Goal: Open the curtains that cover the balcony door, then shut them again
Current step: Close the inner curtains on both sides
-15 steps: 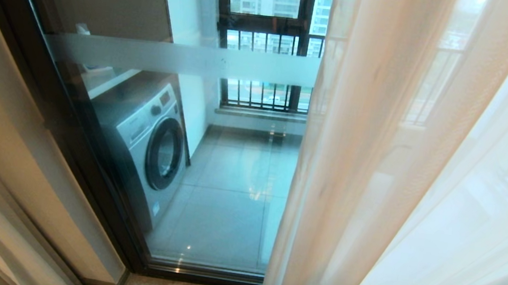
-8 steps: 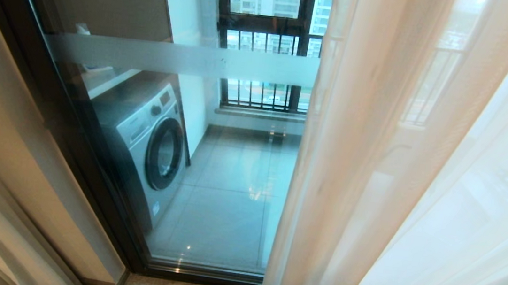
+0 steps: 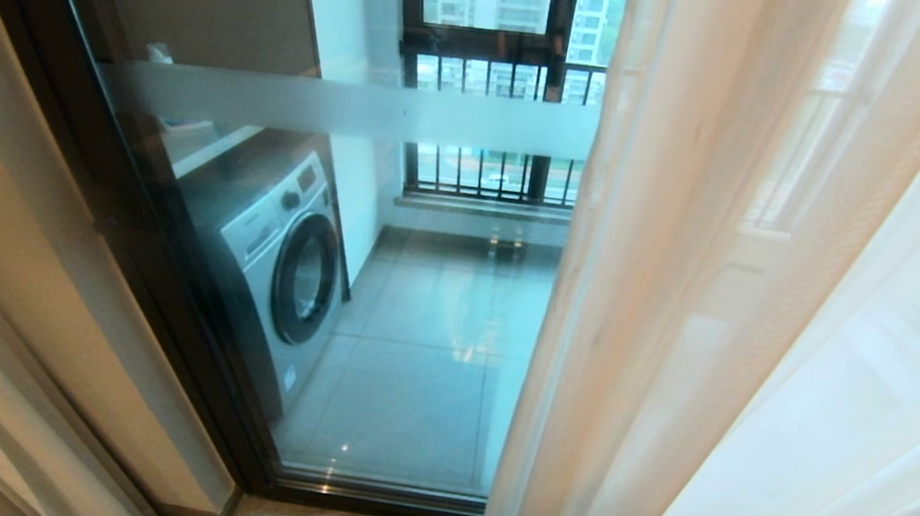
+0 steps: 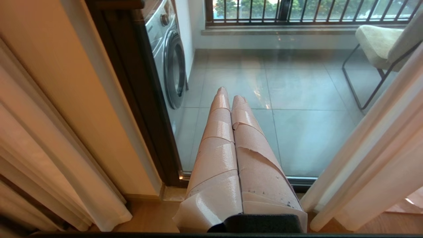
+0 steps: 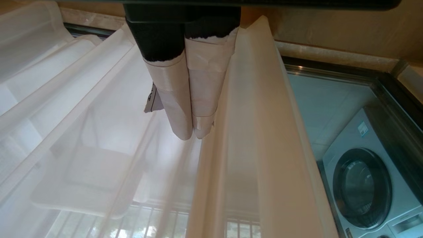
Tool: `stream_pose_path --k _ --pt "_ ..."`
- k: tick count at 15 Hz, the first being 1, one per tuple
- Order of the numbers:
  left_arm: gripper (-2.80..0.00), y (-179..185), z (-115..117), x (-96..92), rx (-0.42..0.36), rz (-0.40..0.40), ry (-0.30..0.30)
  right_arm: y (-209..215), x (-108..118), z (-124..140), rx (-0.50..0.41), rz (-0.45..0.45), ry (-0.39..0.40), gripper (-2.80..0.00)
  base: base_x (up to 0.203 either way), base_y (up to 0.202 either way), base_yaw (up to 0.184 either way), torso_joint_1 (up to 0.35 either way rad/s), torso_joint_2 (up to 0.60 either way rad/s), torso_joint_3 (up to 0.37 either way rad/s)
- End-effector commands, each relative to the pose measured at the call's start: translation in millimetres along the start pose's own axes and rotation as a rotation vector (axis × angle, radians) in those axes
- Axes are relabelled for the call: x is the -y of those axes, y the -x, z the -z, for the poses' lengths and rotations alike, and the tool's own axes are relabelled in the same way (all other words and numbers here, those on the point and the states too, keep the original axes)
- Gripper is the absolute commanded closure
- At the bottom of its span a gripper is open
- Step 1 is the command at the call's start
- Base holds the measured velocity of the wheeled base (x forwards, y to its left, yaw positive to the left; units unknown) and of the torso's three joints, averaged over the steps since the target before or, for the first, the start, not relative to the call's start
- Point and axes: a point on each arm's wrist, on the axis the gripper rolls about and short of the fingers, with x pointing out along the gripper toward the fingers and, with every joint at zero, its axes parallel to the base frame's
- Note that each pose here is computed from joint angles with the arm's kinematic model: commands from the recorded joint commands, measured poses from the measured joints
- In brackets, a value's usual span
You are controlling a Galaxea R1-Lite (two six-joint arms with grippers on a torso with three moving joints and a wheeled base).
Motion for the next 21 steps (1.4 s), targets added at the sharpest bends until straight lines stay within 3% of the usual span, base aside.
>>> stream_pose_path --k 1,21 --pt "0.00 0.0 0.0 0.0 0.000 -0.001 0.001 -0.1 0.0 0.0 -0.001 -0.001 0.002 0.00 0.000 0.190 0.004 0.000 0.00 0.003" --pt "0.00 0.0 0.0 0.0 0.000 -0.001 0.001 -0.1 0.0 0.0 -0.001 -0.001 0.001 0.00 0.000 0.185 0.002 0.001 0.00 0.003"
